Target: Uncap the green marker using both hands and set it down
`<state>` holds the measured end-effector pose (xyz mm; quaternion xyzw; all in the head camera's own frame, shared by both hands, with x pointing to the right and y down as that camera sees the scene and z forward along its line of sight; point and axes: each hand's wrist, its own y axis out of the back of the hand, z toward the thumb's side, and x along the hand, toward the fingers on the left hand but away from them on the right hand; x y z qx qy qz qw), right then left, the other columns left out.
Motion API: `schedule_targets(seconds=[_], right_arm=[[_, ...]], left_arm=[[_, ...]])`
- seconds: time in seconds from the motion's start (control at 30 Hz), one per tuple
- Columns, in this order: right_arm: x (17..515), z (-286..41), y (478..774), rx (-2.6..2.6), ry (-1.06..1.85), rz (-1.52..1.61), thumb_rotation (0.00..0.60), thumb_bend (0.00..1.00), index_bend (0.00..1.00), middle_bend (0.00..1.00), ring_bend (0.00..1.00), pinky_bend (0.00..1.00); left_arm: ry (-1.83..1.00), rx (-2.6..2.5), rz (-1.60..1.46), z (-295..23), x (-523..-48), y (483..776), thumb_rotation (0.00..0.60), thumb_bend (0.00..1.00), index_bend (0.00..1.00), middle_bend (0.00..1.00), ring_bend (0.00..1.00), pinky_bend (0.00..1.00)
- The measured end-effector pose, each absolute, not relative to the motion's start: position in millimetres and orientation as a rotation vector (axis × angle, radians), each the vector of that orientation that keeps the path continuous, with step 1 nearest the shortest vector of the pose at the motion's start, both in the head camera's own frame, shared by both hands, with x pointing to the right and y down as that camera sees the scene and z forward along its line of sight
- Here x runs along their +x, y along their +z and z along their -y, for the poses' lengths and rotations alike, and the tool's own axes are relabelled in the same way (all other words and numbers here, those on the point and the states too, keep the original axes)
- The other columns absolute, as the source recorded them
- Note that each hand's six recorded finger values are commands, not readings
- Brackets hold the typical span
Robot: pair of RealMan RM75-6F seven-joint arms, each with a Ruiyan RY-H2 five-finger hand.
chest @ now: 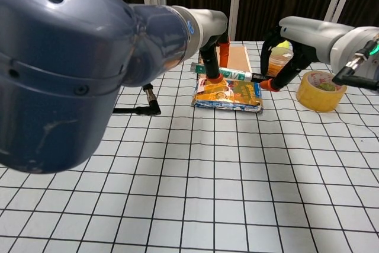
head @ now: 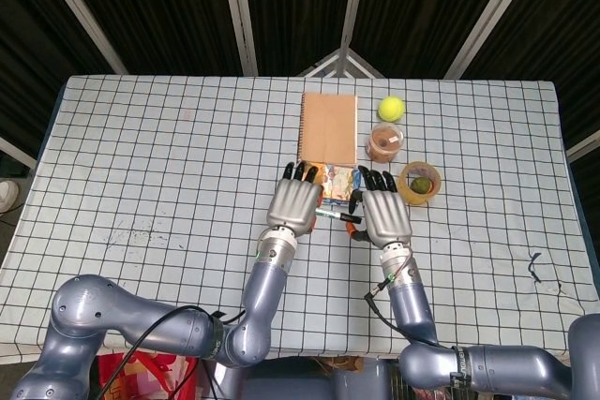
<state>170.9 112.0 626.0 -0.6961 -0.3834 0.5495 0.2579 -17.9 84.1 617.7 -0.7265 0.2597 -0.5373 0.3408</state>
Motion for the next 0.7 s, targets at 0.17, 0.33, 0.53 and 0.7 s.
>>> schedule_targets(seconds=[0.17,0.33,0.53,0.7], right_arm=[[172.3,-111.5,624.2,-1.883,1.483,1.043,0.600,0.42,0.66,0.08,0.08,0.04],[176.3,-110.9,623.9,-1.874,1.489,1.053,0.600,0.44,0.71,0.09,0.09,0.04],[183.7,-110.3,625.4,-1.859,1.503,1.062,0.600,0.45,0.73,0.09,0.09,0.04],[190.3,-110.3,627.6,-1.839,1.522,1.050,0.600,0.45,0.73,0.09,0.09,0.04]], left_arm=[[-1.403,-1.887,-0.677,-83.4,-20.2,619.0,0.600,0.53,0.56,0.10,0.00,0.00],[-1.411,-1.880,-0.673,-83.3,-23.1,620.7,0.600,0.53,0.56,0.10,0.00,0.00],[-1.420,-1.874,-0.679,-81.8,-28.1,620.9,0.600,0.53,0.56,0.10,0.00,0.00],[-1.422,-1.873,-0.687,-80.5,-33.0,619.5,0.600,0.53,0.56,0.10,0.00,0.00]])
